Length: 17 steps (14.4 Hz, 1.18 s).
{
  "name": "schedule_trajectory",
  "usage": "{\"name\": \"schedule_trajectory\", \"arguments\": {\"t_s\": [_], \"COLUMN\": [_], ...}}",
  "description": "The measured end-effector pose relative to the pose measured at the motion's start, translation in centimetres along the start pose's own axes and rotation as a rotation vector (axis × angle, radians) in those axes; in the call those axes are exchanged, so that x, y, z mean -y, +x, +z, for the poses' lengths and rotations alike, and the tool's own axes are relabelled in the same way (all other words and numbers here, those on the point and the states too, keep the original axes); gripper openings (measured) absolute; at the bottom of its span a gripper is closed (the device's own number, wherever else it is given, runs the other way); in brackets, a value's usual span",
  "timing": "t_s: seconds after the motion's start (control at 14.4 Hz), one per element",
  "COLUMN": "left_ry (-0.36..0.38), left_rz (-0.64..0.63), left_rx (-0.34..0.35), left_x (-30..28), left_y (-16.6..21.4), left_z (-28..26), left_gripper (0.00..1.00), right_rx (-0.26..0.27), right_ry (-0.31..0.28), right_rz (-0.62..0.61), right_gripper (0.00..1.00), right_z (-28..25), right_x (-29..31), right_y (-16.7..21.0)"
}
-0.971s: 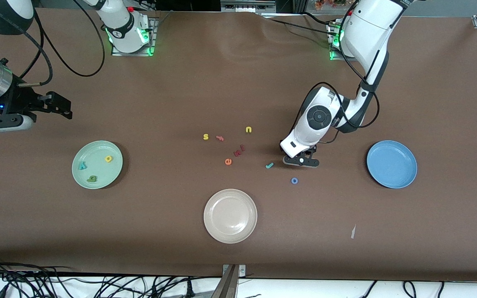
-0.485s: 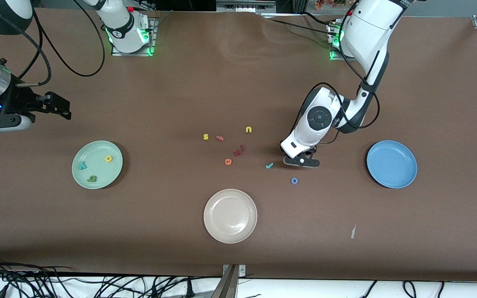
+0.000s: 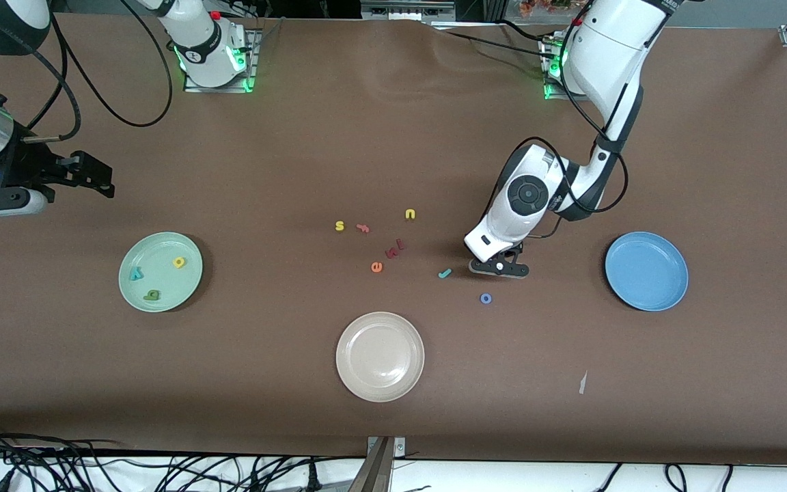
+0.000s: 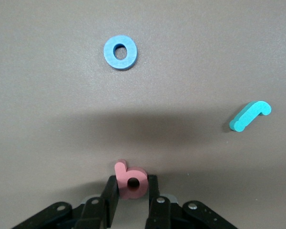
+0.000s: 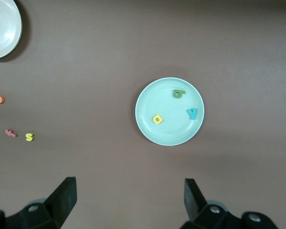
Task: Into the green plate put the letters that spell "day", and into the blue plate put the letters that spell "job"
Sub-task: 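Carry the pink b into the blue plate and open the left gripper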
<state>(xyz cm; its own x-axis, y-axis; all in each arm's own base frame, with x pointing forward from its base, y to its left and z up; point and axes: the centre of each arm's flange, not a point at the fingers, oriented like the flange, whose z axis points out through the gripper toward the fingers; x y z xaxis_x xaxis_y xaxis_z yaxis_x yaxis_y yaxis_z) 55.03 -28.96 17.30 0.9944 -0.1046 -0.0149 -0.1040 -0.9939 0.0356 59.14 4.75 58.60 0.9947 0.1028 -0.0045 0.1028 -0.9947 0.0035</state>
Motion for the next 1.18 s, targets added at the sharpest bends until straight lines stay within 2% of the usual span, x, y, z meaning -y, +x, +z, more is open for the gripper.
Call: {"name": "schedule_trajectory", "arguments": {"t_s": [0.07, 0.55, 0.83, 1.18], "left_ry": [0.000, 0.010, 0.028, 0.034], "left_rz": [0.000, -0.004, 0.045, 0.156], "left_rx": [0.000, -0.011, 0.002, 0.041], "left_x": [0.0, 1.2, 5.3, 13.6], "left_y": [0.0, 1.3, 4.1, 5.5], "left_z": [0.0, -1.1, -4.5, -7.9], "left_gripper": [0.29, 0.29, 0.29, 0.29], "right_rx": [0.000, 0.004, 0.006, 0.006], "right_ry": [-0.001, -0.001, -0.002, -0.002], "right_rz": [-0.001, -0.005, -0.005, -0.005], "right_gripper": [1.00, 1.00, 1.00, 1.00], "right_z": [0.0, 0.2, 0.3, 0.3], "right_x": [0.1, 0.3, 0.3, 0.3], "right_y": [0.0, 0.1, 0.1, 0.1]}}
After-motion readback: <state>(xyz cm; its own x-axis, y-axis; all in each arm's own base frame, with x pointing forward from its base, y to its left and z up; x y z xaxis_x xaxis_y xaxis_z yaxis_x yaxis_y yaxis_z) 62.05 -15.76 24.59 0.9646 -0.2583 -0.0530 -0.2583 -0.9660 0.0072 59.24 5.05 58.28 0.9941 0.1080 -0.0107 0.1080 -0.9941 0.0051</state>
